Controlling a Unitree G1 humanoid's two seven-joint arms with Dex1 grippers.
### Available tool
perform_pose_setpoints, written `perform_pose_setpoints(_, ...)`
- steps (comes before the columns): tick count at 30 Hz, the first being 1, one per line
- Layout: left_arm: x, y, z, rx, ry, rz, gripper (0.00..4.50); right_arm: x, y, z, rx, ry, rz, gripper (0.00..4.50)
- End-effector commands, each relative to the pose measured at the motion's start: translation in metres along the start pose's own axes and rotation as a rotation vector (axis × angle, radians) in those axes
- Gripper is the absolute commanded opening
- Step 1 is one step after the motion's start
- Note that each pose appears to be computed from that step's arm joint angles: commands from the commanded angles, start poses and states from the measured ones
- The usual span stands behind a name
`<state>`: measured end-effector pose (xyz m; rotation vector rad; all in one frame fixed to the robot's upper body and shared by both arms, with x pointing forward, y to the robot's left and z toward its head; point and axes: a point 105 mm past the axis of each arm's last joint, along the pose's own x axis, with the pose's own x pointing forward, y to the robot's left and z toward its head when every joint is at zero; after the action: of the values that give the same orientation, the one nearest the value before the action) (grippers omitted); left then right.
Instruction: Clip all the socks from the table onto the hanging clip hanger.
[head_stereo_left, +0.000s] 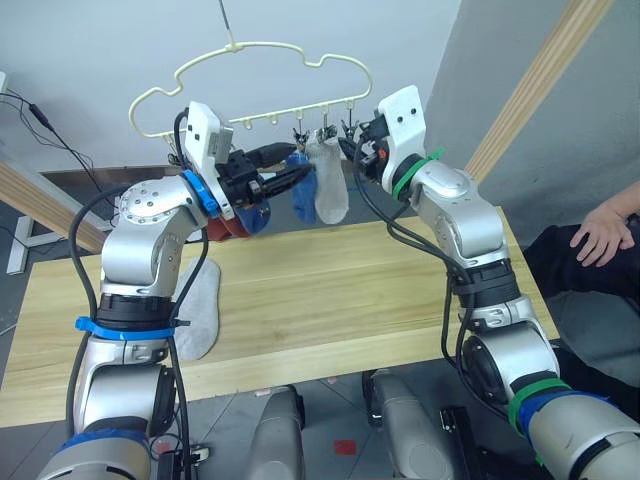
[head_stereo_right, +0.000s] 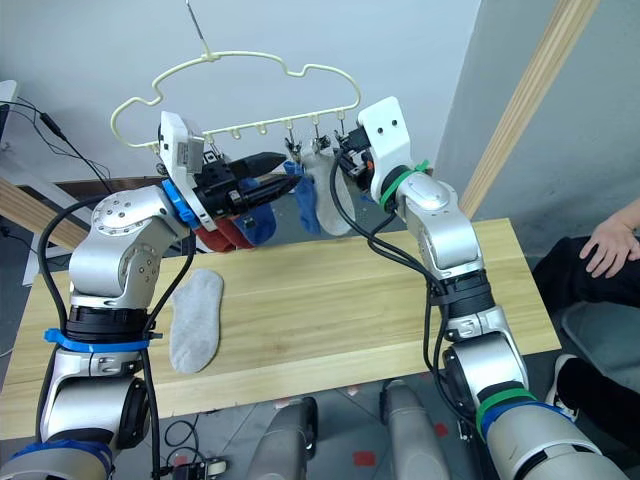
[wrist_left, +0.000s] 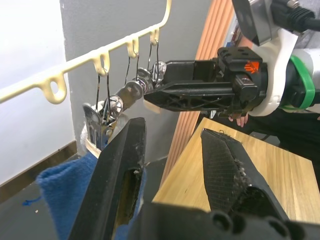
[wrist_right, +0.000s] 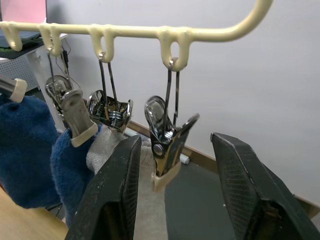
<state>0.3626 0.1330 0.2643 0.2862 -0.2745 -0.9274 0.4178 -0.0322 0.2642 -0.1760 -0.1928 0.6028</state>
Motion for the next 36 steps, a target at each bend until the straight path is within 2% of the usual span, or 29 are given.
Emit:
perform_pose_setpoints(1,-0.001,0.001,0.020,0.060,-0.047,0.003,2.01,0.001,-0.004,0.017,-0.019,-0.046,-0.029,2.28)
perform_pose_setpoints(8,0.001,-0.001,0.023,0.059,-0.056,-0.005,2.01,0.000,-0.005,0.018,-0.060,-0.039,-0.046,2.28)
perform_pose_setpoints(21,0.002,0.000,0.027,0.068,-0.062,-0.011,2.01,0.003,-0.010,0.019,0.065,-0.043,-0.158,2.28)
perform_pose_setpoints(36,0.004,-0.002,0.029,0.072,-0.069,-0.016,2.01,0.004,-0.002,0.035,0.128,-0.104,-0.156,2.28)
